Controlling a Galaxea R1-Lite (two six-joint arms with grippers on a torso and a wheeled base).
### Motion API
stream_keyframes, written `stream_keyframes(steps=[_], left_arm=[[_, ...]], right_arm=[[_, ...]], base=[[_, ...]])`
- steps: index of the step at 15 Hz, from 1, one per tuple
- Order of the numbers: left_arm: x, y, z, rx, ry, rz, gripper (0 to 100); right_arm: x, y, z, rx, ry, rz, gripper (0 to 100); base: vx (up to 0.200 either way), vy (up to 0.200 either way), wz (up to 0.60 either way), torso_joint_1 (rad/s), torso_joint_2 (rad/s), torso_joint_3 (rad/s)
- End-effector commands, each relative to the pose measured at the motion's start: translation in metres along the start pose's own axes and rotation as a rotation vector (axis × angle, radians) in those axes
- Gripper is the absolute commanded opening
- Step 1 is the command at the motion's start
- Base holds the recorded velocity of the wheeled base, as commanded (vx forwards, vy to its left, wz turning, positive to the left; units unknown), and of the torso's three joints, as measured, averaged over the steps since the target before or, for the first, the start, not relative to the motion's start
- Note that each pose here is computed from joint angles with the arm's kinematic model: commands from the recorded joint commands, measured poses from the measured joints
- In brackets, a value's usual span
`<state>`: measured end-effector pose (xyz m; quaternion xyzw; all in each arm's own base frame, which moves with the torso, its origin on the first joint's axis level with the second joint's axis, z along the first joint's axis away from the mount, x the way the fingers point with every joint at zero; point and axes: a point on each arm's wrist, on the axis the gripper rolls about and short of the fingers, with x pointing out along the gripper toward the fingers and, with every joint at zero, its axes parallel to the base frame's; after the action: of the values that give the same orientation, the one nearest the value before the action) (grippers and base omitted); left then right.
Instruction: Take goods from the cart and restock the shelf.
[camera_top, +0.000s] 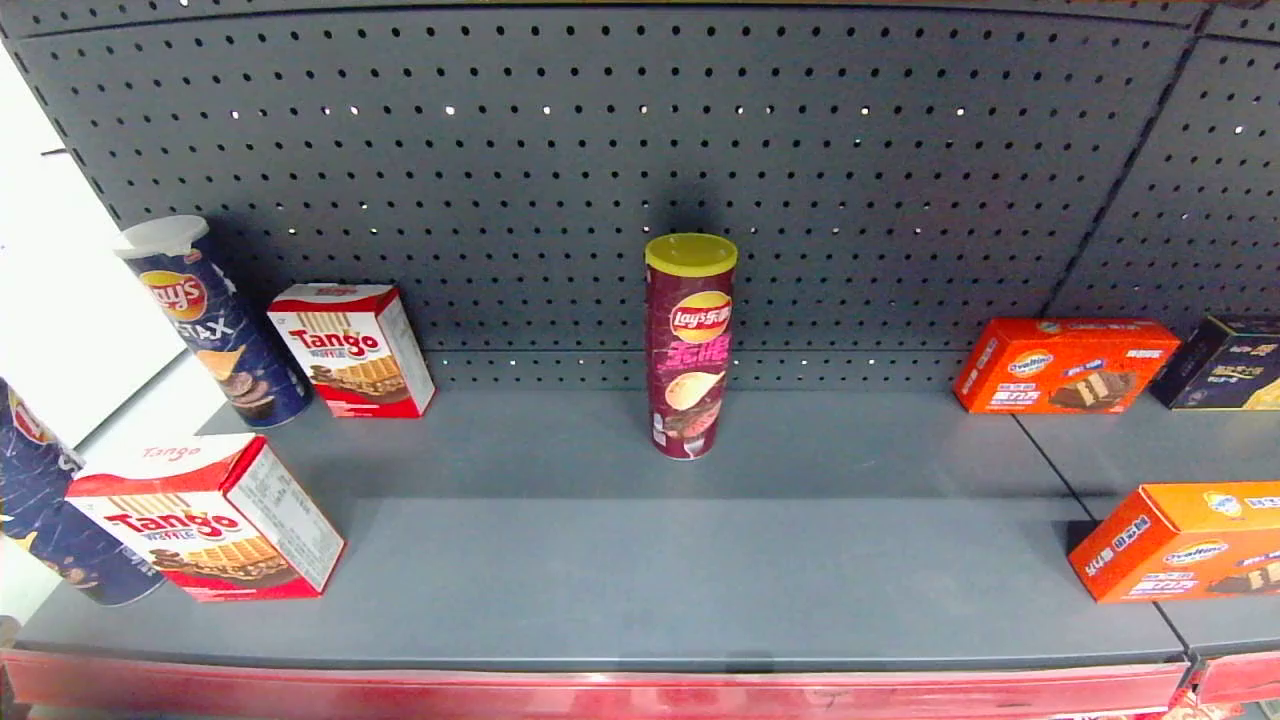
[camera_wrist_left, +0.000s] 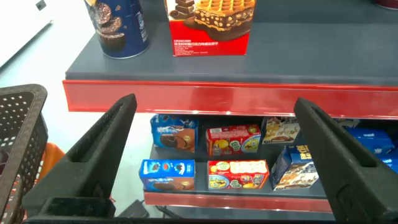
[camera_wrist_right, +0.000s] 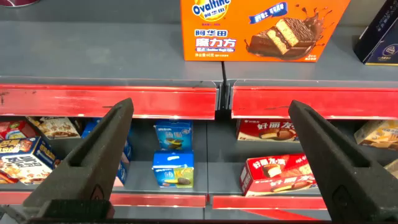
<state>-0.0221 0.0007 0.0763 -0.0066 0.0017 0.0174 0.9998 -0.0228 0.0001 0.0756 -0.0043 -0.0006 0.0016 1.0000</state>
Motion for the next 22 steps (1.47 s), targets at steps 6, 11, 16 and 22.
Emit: stream_keyframes(steps=[6,11,16,22], left_arm=[[0.0001,0.0,0.0001,-0.001,0.001,0.001,100],[0.0001,0.0,0.0001,-0.001,0.001,0.001,100],[0.0001,0.0,0.0001,-0.001,0.001,0.001,100],[0.0001,0.0001,0.0001,0.002,0.001,0.005,100]], right_arm=[[0.0,0.0,0.0,0.001,0.0,0.0,100],[0.0,0.0,0.0,0.001,0.0,0.0,100],[0.0,0.0,0.0,0.002,0.0,0.0,100],[0.0,0.0,0.0002,0.002,-0.002,0.0,100]], base=[[0.0,0.0,0.3,0.001,0.0,0.003],[0.0,0.0,0.6,0.004,0.0,0.0],[0.0,0.0,0.6,0.001,0.0,0.004],[0.0,0.0,0.0,0.0,0.0,0.0]])
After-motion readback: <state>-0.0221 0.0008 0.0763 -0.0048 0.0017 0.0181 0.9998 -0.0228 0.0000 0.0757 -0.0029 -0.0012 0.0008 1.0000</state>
